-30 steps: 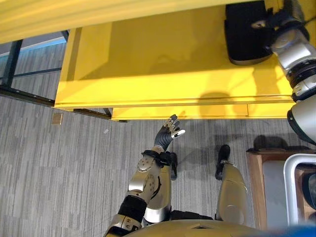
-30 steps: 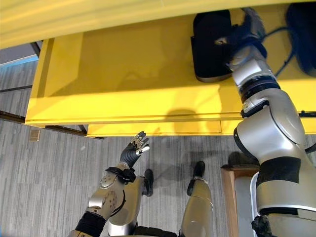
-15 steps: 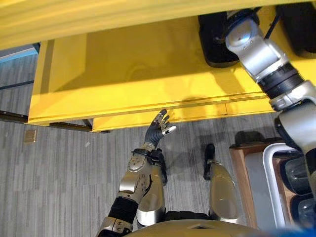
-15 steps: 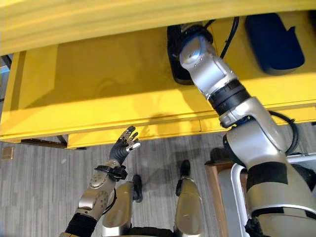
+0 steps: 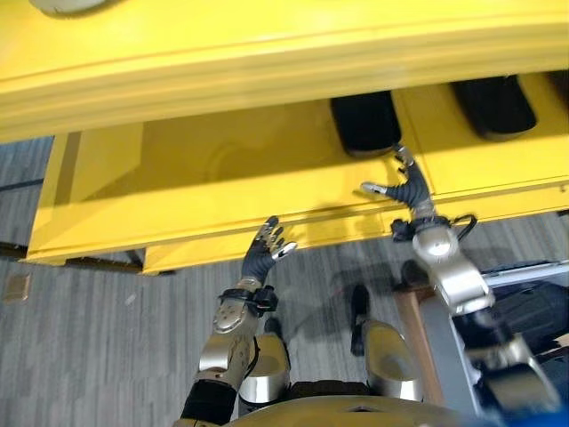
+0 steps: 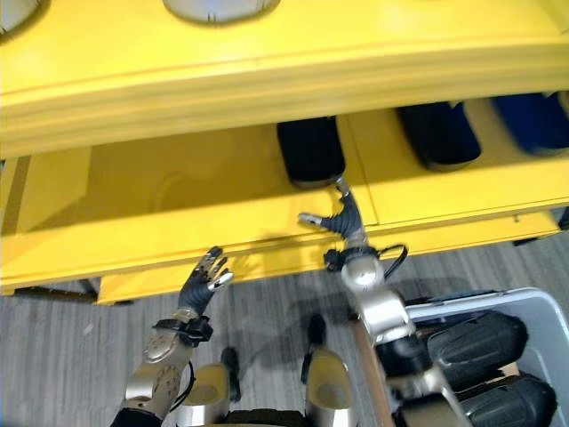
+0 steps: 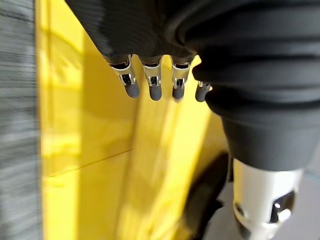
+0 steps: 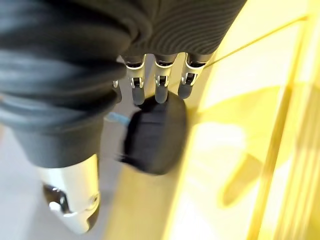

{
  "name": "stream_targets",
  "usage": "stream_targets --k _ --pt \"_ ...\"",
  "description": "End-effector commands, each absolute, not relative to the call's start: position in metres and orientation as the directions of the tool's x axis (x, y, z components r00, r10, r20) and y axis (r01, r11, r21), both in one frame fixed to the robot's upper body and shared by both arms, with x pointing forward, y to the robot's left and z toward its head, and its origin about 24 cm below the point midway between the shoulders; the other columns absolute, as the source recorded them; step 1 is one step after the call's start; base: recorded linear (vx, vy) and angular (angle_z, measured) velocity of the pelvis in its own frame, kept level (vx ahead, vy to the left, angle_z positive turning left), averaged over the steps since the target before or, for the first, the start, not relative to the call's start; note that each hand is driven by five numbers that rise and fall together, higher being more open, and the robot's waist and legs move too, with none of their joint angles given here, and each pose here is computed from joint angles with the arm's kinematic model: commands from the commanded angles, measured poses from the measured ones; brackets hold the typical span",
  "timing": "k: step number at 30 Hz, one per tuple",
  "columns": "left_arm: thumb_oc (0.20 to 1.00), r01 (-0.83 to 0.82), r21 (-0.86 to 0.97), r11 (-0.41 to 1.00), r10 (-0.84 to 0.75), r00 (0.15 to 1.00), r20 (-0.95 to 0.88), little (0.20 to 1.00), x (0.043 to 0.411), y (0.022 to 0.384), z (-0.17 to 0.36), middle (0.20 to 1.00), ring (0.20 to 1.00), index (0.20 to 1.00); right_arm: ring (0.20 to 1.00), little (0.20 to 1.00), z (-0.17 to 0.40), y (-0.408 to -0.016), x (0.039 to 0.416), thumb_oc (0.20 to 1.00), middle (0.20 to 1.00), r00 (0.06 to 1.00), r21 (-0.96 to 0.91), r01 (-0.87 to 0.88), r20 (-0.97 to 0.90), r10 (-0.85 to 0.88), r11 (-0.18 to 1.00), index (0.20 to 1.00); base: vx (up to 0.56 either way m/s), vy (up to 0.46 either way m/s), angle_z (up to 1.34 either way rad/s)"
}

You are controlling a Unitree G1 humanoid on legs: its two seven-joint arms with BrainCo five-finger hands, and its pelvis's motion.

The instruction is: Move parts from the plastic box to the shelf.

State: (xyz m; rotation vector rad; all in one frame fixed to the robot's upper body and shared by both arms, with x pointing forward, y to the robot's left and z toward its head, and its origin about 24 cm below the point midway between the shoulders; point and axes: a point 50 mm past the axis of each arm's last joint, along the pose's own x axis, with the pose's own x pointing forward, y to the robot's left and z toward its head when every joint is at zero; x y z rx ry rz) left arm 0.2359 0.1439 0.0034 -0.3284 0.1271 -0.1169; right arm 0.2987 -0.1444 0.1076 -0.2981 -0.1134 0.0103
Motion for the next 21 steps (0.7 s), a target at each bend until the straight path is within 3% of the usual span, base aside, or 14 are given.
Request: stream_targets --k 1,5,11,21 --pt "1.000 0.155 -0.302 0.941 -0.142 0.988 0.065 1.000 0.237 0.141 0.033 1.000 1.000 1.000 1.000 1.000 0.139 -0.154 0.297 1.000 1.000 0.957 -0.363 0.023 0.278 0.085 0.931 1.000 0.02 0.053 0.17" --pt "1.000 0.099 -0.324 0.941 -0.093 0.995 0.035 1.000 0.231 0.151 0.024 1.000 1.000 1.000 1.000 1.000 0.105 -0.150 0.282 1.000 1.000 0.982 -0.219 -0.031 0.173 0.070 0.975 1.000 -0.04 0.058 -0.10" --pt "1.000 0.107 -0.348 0.931 -0.095 0.994 0.050 1.000 0.236 0.151 0.021 1.000 1.000 1.000 1.000 1.000 0.075 -0.151 0.283 1.000 1.000 0.997 -0.196 -0.038 0.053 0.049 0.980 1.000 -0.06 0.138 0.01" --pt "1.000 0.172 -0.252 0.952 -0.167 0.985 0.044 1.000 0.250 0.155 0.024 1.000 1.000 1.000 1.000 1.000 0.073 -0.145 0.287 1.000 1.000 0.998 -0.167 -0.034 0.047 0.043 0.985 1.000 -0.08 0.253 0.07"
